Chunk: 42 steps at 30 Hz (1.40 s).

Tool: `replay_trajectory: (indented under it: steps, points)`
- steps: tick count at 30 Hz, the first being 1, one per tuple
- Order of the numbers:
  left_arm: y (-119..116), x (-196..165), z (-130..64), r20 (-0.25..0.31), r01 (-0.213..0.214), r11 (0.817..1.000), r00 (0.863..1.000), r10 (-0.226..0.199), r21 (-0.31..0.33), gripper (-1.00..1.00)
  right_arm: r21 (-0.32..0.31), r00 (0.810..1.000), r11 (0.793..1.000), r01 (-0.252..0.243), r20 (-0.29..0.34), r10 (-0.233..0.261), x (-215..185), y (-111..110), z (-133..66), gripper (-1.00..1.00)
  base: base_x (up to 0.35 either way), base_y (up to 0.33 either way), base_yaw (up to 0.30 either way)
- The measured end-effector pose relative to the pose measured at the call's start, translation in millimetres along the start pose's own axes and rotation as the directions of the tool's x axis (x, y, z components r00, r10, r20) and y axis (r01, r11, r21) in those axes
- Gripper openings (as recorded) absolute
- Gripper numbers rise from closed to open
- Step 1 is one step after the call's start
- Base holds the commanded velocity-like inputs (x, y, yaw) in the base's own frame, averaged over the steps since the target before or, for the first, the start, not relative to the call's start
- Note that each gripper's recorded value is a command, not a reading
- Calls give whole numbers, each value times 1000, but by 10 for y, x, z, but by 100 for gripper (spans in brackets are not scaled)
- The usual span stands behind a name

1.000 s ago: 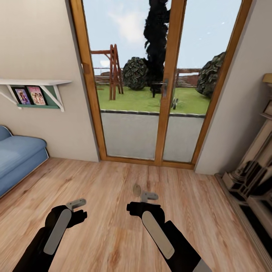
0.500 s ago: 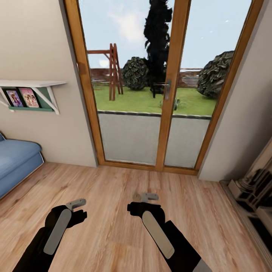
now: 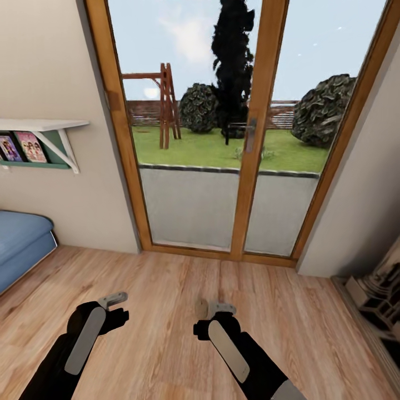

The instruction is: Place each of the two pumpkins and all three candles from the living room inside a cabinet in the living room (use any cabinet), then make sure every cabinet is closed, and position the cauldron so it is next to a table in the living room.

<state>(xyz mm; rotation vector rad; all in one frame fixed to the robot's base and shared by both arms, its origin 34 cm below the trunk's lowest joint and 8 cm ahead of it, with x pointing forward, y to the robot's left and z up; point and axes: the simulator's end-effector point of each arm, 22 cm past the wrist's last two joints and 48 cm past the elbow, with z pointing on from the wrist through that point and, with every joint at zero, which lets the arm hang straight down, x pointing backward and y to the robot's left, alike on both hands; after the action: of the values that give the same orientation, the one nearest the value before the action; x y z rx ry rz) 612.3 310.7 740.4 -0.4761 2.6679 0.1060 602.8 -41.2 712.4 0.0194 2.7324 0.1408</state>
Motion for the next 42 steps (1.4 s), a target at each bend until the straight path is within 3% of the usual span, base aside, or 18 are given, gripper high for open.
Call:
replay_trajectory:
  steps: [4, 9, 20, 28, 42]
  points:
    - [-13, 3, -2, -2, 3, 1000, 1000, -3, 6, 100, 40, 999, 999, 4, -37, -2, 86, -124, 133, 100, 285, 65, 0]
    - [-19, 7, -2, -2, 2, 1000, 1000, -2, 7, 100, 41, 999, 999, 3, -46, -1, 110, -138, 166, 100, 283, 75, 0]
    - [-17, -2, -6, 0, 2, 1000, 1000, -2, 7, 100, 43, 1000, 999, -25, -3, 25, 24, -141, 174, 100, 284, 92, 0]
    - [-15, -5, -8, 0, 3, 1000, 1000, -3, 8, 100, 69, 1000, 997, -20, -23, 21, 113, -224, 250, 100, 289, 97, 0]
    - [-14, -3, -6, 0, 3, 1000, 1000, -3, 7, 100, 89, 999, 995, -38, 2, 38, 42, -291, 294, 100, 289, 97, 0]
